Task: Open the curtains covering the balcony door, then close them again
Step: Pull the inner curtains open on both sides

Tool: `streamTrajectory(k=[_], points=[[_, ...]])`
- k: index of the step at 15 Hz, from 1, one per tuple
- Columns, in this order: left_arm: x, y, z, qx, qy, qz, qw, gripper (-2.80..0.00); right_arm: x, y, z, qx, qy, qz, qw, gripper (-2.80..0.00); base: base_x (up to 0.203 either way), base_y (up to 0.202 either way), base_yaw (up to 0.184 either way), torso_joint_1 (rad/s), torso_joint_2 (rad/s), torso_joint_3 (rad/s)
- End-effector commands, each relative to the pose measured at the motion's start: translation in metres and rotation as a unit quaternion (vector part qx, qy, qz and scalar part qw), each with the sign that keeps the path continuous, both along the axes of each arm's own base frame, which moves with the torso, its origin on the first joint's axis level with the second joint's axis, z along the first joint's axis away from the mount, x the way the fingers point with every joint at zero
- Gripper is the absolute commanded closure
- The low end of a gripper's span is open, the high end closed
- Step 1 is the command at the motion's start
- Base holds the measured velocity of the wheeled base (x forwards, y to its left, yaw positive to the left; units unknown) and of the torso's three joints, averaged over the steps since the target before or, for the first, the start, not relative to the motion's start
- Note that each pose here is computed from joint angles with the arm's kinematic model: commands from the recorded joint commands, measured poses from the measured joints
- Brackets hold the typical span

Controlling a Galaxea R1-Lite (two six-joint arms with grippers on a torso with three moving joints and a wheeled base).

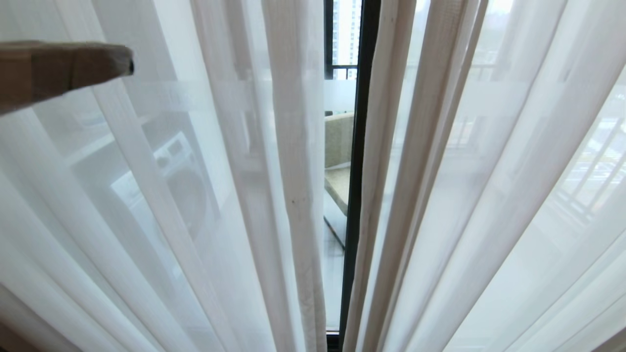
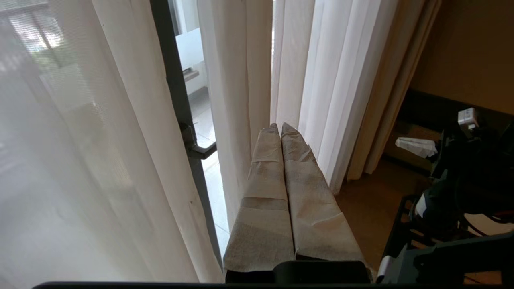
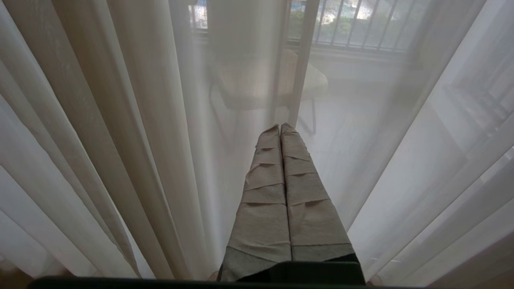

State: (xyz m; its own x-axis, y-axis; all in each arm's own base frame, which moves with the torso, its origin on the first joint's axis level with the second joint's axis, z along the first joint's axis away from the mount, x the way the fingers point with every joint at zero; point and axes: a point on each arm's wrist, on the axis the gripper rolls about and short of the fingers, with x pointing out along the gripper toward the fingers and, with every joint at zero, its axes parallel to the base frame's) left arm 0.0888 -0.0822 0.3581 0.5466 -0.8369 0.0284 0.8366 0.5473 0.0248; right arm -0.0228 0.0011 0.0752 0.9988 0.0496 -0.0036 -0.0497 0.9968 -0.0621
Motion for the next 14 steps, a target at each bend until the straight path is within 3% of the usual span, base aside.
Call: streamTrajectory(k=[1,5,6,7,10,14], points=[[0.023,-0.024,0.004,0.026,0.012,0.021,0.9994,0.00,0.000,0.000,0.000,0.000,0.000,0.001,1.000,0.00,0.000,0.000,0.000,0.000,0.00,0.000],[0.031,-0.052,0.007,0.039,0.014,0.073,0.9965,0.00,0.000,0.000,0.000,0.000,0.000,0.001,1.000,0.00,0.000,0.000,0.000,0.000,0.00,0.000],[0.033,-0.055,0.008,0.039,0.014,0.082,0.9958,-1.23,0.000,0.000,0.000,0.000,0.000,0.001,1.000,0.00,0.000,0.000,0.000,0.000,0.00,0.000],[0.033,-0.056,0.008,0.039,0.014,0.086,0.9954,-2.80,0.000,0.000,0.000,0.000,0.000,0.001,1.000,0.00,0.000,0.000,0.000,0.000,0.00,0.000],[0.038,-0.059,0.010,0.039,0.012,0.107,0.9934,-2.80,0.000,0.000,0.000,0.000,0.000,0.001,1.000,0.00,0.000,0.000,0.000,0.000,0.00,0.000],[0.050,-0.069,0.015,0.018,-0.004,0.158,0.9873,-2.80,0.000,0.000,0.000,0.000,0.000,0.001,1.000,0.00,0.000,0.000,0.000,0.000,0.00,0.000]])
